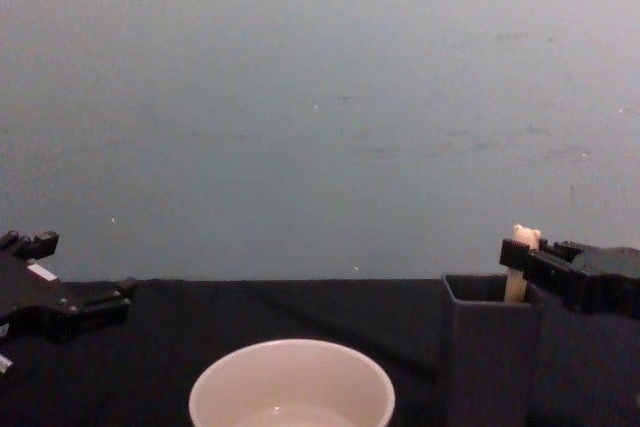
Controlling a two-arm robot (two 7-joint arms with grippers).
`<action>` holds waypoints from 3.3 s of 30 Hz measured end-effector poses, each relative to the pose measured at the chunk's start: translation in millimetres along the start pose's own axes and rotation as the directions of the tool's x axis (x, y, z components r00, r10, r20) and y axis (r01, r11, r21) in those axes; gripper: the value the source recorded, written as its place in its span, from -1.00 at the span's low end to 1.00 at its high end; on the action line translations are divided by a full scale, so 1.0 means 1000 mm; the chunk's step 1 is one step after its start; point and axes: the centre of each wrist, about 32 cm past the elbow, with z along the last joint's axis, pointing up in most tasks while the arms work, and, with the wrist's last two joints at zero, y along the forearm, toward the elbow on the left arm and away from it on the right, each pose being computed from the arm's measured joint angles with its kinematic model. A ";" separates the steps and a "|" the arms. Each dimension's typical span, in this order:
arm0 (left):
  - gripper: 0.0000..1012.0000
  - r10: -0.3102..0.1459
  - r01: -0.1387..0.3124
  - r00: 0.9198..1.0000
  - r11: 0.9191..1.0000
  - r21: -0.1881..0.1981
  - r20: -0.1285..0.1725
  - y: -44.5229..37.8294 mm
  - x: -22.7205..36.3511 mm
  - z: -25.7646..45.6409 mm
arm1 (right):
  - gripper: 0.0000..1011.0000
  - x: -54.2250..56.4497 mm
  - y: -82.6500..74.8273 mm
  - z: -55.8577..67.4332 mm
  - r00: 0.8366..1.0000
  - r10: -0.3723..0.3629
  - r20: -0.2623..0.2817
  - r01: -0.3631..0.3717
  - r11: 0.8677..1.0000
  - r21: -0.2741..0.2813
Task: Pick up the stirring spoon with one hand, stir inside the cup, then place it back in its original position.
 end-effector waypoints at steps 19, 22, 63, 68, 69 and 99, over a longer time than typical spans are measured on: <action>0.98 0.000 0.000 1.000 1.000 0.000 0.000 0.0000 0.0000 0.0000 | -0.58 0.000 0.000 0.000 1.000 0.000 0.000 0.000 1.000 0.000; 0.98 0.000 0.000 1.000 1.000 0.000 0.000 0.0000 0.0000 0.0000 | -0.58 0.000 0.000 0.000 1.000 0.000 0.000 0.000 1.000 0.000; 0.98 0.000 0.000 1.000 1.000 0.000 0.000 0.0000 0.0000 0.0000 | -0.58 0.002 -0.001 0.054 0.999 0.040 0.009 -0.041 0.977 0.210; 0.98 0.000 0.000 1.000 1.000 0.000 0.000 0.0000 0.0000 0.0000 | -0.58 0.001 0.004 0.061 0.998 0.055 0.018 -0.058 0.968 0.243; 0.98 0.000 0.000 1.000 1.000 0.000 0.000 0.0000 0.0000 0.0000 | -0.58 0.001 0.005 0.062 0.998 0.058 0.019 -0.061 0.967 0.247; 0.98 0.000 0.000 1.000 1.000 0.000 0.000 0.0000 0.0000 0.0000 | -0.58 -0.017 0.067 0.054 0.962 0.247 0.118 -0.264 0.952 0.155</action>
